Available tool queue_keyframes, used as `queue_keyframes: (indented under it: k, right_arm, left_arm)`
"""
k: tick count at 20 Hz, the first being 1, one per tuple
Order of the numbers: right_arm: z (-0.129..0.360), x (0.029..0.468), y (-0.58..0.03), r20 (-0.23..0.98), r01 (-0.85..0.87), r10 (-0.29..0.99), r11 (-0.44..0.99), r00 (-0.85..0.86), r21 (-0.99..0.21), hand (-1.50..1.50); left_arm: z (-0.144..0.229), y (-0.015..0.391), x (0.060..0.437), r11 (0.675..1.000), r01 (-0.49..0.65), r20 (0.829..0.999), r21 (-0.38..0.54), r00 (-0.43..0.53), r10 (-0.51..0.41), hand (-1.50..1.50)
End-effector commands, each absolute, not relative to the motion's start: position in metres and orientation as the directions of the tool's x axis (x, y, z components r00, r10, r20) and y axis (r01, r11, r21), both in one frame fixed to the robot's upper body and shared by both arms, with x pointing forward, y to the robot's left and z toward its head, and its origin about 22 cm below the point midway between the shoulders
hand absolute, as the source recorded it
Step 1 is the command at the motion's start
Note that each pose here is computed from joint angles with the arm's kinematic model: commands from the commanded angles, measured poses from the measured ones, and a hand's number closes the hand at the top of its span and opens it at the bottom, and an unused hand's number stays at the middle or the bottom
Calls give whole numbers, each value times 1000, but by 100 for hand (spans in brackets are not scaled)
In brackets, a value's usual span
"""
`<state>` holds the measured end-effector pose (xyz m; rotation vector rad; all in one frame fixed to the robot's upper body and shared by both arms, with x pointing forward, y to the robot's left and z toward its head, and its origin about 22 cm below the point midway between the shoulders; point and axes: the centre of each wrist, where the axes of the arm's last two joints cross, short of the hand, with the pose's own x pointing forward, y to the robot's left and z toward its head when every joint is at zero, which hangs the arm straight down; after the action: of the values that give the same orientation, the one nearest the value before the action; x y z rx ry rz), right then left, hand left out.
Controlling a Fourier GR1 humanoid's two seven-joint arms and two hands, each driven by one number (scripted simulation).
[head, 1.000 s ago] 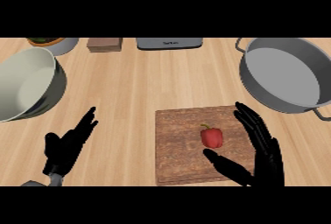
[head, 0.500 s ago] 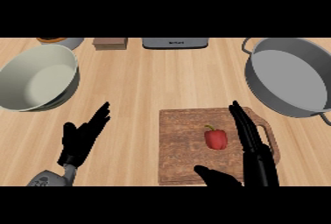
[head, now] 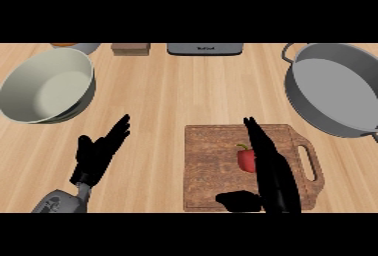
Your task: Pick the bell pepper from the cutting board and place it in the pot
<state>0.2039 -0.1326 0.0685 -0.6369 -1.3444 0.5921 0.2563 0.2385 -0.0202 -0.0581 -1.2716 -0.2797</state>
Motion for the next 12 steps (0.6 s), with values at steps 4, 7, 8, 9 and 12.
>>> queue_keyframes:
  k: [4, 7, 8, 9, 12]
  right_arm:
    - [48, 232, -161, 634, -50, 747, 654, 200, -755, -150]
    - [46, 193, -183, 635, -12, 757, 644, 153, -765, -150]
    - [24, 221, -188, 632, -1, 760, 639, 147, -769, -150]
    - [45, 210, -186, 644, 30, 753, 647, 135, -762, -150]
    - [38, 200, -210, 667, 13, 734, 671, 130, -741, -150]
  left_arm:
    - [-28, 237, 242, 966, 237, 951, 100, 262, -163, 0]
    - [-13, 241, 247, 969, 216, 956, 119, 237, -170, 0]
    - [-26, 248, 272, 964, 238, 948, 118, 263, -180, 0]
    - [-22, 242, 249, 961, 252, 949, 116, 259, -183, 0]
    - [-30, 245, 267, 970, 222, 948, 103, 274, -163, 0]
